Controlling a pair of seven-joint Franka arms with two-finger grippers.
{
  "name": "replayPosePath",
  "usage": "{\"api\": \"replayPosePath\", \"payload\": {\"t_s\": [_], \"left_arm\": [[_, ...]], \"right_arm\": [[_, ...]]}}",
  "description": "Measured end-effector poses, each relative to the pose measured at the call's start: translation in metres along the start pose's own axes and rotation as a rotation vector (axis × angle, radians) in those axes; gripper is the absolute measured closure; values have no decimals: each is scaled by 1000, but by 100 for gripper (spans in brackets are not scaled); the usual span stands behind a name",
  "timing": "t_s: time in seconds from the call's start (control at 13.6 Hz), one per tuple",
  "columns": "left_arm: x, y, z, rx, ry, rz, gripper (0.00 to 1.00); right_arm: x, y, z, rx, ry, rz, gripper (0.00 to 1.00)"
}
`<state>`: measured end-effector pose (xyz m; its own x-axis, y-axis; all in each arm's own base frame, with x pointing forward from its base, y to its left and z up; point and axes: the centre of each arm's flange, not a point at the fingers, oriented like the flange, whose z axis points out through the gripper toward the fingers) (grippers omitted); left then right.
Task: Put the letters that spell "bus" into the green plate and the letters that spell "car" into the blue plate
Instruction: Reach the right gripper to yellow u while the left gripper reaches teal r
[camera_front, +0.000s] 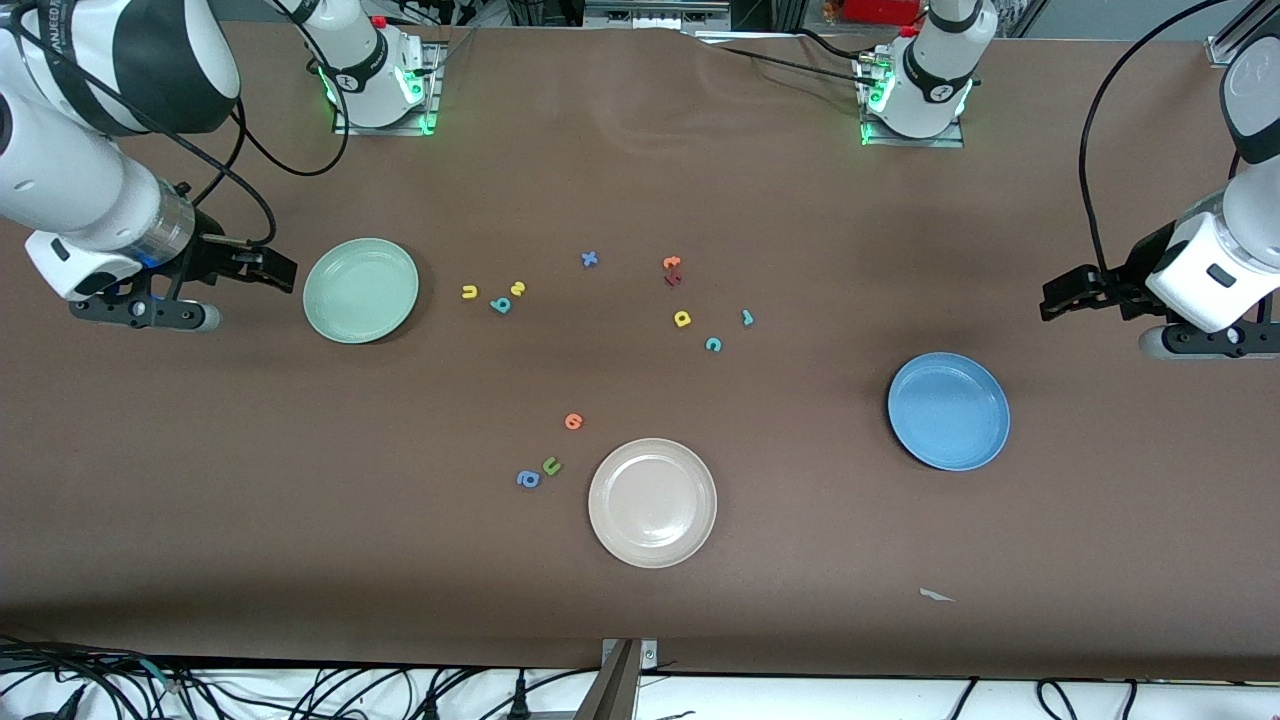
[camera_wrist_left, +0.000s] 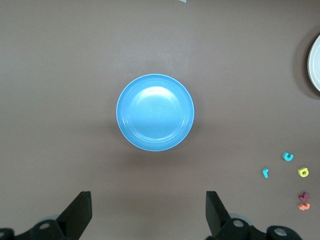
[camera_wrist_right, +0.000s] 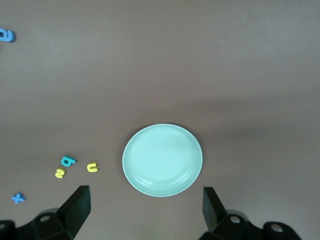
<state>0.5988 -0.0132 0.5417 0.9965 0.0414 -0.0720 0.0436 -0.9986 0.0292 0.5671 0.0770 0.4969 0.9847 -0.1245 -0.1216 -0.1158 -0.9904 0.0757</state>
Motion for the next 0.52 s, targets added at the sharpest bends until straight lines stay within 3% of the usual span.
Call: {"api": "replayPosePath", "payload": {"t_s": [0.52], "left_arm": [[-2,19,18,4,-50,29,0]], "right_arm": [[-39,-89,43,-39,-48,265,0]]}}
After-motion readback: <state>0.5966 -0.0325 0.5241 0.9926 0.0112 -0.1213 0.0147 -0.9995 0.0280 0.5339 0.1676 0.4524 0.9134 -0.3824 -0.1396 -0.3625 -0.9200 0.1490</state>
